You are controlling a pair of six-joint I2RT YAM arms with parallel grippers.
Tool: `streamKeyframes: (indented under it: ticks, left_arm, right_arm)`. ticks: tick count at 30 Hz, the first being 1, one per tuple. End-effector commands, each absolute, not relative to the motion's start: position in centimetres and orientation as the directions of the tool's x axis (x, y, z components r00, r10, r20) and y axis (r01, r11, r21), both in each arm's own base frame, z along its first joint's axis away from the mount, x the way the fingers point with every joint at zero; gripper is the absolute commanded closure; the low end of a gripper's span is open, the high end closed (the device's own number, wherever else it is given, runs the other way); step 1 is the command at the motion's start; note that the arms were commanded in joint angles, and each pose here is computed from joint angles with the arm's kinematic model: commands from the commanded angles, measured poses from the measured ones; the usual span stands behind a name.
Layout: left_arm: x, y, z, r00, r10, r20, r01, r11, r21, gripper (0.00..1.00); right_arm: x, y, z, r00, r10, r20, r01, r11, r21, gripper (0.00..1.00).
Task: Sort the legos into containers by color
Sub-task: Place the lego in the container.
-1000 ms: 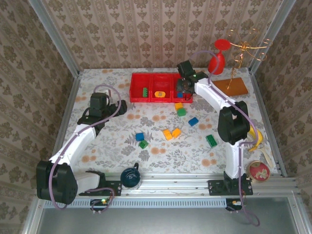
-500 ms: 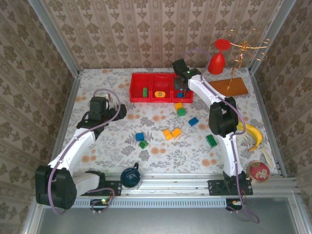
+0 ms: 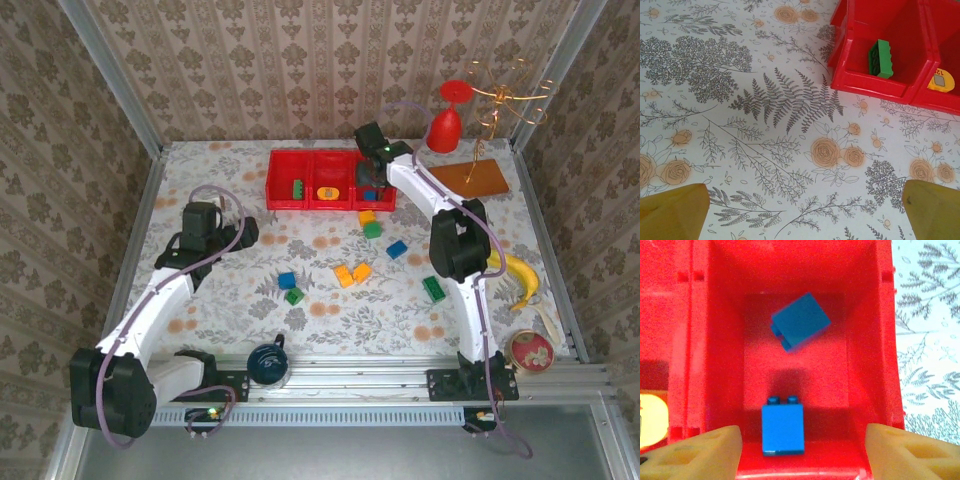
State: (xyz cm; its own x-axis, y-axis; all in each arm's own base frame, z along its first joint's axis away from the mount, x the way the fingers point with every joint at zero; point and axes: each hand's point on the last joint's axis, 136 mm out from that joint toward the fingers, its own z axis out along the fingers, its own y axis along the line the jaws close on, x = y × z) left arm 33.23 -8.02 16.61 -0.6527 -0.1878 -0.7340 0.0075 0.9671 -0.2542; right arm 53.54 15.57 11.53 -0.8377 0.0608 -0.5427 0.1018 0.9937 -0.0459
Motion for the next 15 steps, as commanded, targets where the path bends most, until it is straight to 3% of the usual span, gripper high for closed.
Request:
streamKeyframes:
  ticks: [1,15]
  left_arm:
    - [32.7,-7.7,16.2,-0.658,-0.212,-0.722,-0.009,0.962,-0.274,0.00]
    - [33.0,-8.2,16.1,-0.646,-0.235,-0.727,0.000,0.951,-0.308,0.00]
  right_arm:
    - [51.9,15.7,14.8,-0.814,0.044,-0.579,0.088,0.995,-0.049,0.32]
    - [44.3,17.4,13.1,-0.818,0.031,-0.575,0.022,1.000,0.022,0.21]
